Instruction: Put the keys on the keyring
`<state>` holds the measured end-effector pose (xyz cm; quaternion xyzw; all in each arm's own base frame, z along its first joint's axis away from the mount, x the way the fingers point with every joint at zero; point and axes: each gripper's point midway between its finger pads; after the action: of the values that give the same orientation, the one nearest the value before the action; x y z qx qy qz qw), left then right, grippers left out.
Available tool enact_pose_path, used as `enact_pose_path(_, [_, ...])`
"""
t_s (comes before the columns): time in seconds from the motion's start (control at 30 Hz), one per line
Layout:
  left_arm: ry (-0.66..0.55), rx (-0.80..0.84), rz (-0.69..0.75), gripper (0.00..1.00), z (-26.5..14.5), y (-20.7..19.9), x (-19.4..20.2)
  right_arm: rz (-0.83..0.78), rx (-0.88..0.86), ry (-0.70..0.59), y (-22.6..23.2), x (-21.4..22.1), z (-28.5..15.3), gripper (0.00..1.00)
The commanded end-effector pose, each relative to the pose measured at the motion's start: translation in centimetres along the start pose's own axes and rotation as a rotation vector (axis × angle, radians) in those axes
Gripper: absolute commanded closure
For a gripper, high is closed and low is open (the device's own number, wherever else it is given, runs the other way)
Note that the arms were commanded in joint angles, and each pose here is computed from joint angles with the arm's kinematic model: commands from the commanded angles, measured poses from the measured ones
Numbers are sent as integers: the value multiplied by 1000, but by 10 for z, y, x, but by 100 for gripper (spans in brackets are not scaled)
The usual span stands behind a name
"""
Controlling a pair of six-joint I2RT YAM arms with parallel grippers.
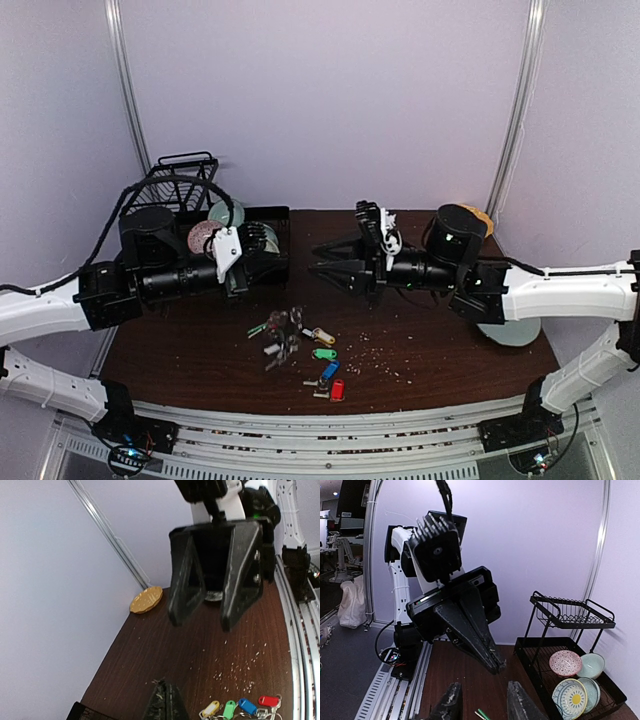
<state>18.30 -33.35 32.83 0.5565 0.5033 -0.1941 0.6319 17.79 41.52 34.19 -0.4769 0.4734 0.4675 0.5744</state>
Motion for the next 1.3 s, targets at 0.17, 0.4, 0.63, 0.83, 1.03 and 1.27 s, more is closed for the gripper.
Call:
enact_pose_path(0.17, [224, -5, -4, 100, 0, -3, 52, 36, 112, 96, -21, 17, -19, 73])
enact_pose_path(0.4, [397, 205, -423, 90, 9, -68, 133, 421, 265, 273, -31, 90, -32, 73])
enact_pose_path(0.63, [412, 167, -582, 68, 10, -92, 174, 649, 423, 597, -4, 212, -42, 76])
enact_pose_path(0.83, [469, 147, -719, 62, 16, -106, 200, 735, 490, 762, -8, 263, -33, 76])
enact_pose_path(1.03, [490, 133, -698, 60, 10, -109, 210, 815, 387, 919, 29, 292, -38, 73])
enact_pose_path(1.27, [466, 115, -655, 59, 9, -101, 202, 828, 341, 916, 34, 296, -31, 71])
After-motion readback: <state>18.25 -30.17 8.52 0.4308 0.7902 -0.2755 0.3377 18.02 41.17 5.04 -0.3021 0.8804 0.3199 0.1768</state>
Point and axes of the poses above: each gripper's point midway between its finger pads, its own z axis out along the fingers, its own y axis along the line the jaws close on, x = y × z, and after that the axes turned 3 degrees about z, right-handed
